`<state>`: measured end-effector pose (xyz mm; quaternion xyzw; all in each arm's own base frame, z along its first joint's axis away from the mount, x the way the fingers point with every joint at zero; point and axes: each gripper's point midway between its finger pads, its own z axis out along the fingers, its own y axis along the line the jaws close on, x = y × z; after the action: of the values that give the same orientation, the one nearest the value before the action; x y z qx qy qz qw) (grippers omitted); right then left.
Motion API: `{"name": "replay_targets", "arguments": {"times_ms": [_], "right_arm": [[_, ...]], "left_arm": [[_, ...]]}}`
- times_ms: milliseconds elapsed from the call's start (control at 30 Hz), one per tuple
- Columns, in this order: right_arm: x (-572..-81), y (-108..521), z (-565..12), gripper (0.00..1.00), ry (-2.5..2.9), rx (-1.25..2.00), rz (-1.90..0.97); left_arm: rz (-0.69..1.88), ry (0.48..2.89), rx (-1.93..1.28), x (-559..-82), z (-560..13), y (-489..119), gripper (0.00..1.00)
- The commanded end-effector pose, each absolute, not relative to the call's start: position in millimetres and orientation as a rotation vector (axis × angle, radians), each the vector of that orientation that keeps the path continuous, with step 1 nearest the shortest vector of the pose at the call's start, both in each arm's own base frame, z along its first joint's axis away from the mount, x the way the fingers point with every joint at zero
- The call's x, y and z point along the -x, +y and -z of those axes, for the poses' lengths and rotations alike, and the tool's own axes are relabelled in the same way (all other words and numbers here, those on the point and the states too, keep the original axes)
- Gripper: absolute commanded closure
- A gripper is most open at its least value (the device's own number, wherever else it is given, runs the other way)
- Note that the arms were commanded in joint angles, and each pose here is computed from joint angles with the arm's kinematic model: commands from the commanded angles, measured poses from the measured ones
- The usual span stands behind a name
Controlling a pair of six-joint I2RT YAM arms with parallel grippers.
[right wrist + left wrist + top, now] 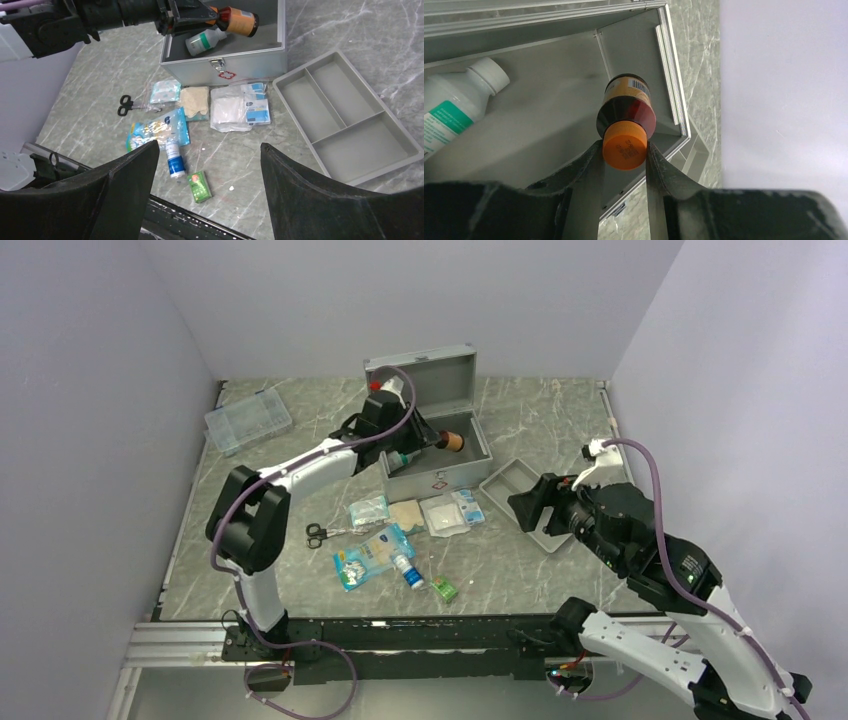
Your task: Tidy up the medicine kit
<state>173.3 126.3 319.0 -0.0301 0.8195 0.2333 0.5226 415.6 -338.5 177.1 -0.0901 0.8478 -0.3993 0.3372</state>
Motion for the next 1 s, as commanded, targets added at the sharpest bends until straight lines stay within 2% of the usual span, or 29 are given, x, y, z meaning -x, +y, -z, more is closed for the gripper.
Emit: {"name": "replay_targets", "arguments": {"times_ms": [0,600,633,800,967], "right_arm": [[-172,119,-326,0.22,1.936,0.06,-0.548],[-168,109,-322,0.22,1.946,0.043,-0.519],[-168,110,-321,0.22,1.947,0.044,-0.519],[-168,112,-319,0.21,1.955,0.047,-0.525],[-169,114,-320,0.21,1.952,0.045,-0.531]], "left_arm": [[1.101,2.101,0.266,-425,-192,-355,1.0],[1.059,2.191,0.341,-425,-143,-366,1.0],[1.057,2.196,0.34,-425,-142,-366,0.98],[1.034,2.222,0.336,-421,-141,-363,0.68],[0.986,2.252,0.334,-419,-143,-358,0.49]]}}
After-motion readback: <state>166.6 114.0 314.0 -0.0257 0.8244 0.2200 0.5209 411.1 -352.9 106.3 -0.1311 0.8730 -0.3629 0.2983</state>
